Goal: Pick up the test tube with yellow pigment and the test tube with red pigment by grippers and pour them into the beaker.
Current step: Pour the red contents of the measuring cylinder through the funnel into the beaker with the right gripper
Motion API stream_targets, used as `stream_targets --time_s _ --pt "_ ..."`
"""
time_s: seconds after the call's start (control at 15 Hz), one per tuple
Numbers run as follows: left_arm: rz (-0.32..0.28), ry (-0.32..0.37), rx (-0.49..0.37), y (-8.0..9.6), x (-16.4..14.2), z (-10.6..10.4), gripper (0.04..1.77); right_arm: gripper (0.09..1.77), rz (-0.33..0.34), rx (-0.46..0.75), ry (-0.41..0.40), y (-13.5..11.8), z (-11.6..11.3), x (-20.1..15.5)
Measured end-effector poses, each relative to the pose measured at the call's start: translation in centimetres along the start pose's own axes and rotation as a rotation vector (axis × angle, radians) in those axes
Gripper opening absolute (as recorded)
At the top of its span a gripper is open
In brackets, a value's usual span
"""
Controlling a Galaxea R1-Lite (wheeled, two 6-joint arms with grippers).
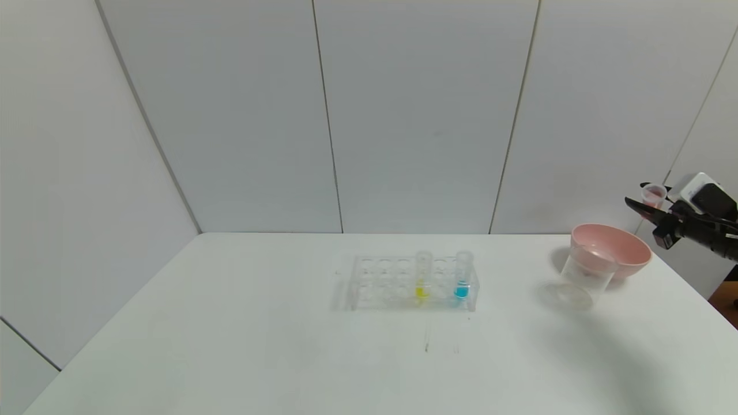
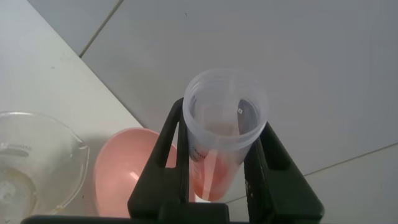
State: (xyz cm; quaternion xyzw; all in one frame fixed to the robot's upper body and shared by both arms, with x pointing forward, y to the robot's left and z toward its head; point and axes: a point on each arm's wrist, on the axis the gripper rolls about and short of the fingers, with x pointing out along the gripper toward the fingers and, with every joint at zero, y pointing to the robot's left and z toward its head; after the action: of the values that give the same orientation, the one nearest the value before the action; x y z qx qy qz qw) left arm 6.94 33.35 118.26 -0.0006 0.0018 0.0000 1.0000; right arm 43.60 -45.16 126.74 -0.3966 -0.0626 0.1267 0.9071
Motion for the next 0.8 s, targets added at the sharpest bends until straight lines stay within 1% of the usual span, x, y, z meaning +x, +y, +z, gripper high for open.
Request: stream_targets --time_s 0.2,0.47,0.8 --pt "0.0 0.0 0.0 0.0 0.0 0.0 1.76 0.56 0.016 -0.015 0.013 0.3 -1.0 -0.1" --pt "0.0 0.0 0.0 0.0 0.0 0.0 1.76 0.56 0.02 -0.102 0.029 0.3 -1.7 -0.3" --pt "0.0 0.0 0.0 0.0 0.0 0.0 1.76 0.56 0.029 -0.103 0.031 0.6 -1.8 -0.1"
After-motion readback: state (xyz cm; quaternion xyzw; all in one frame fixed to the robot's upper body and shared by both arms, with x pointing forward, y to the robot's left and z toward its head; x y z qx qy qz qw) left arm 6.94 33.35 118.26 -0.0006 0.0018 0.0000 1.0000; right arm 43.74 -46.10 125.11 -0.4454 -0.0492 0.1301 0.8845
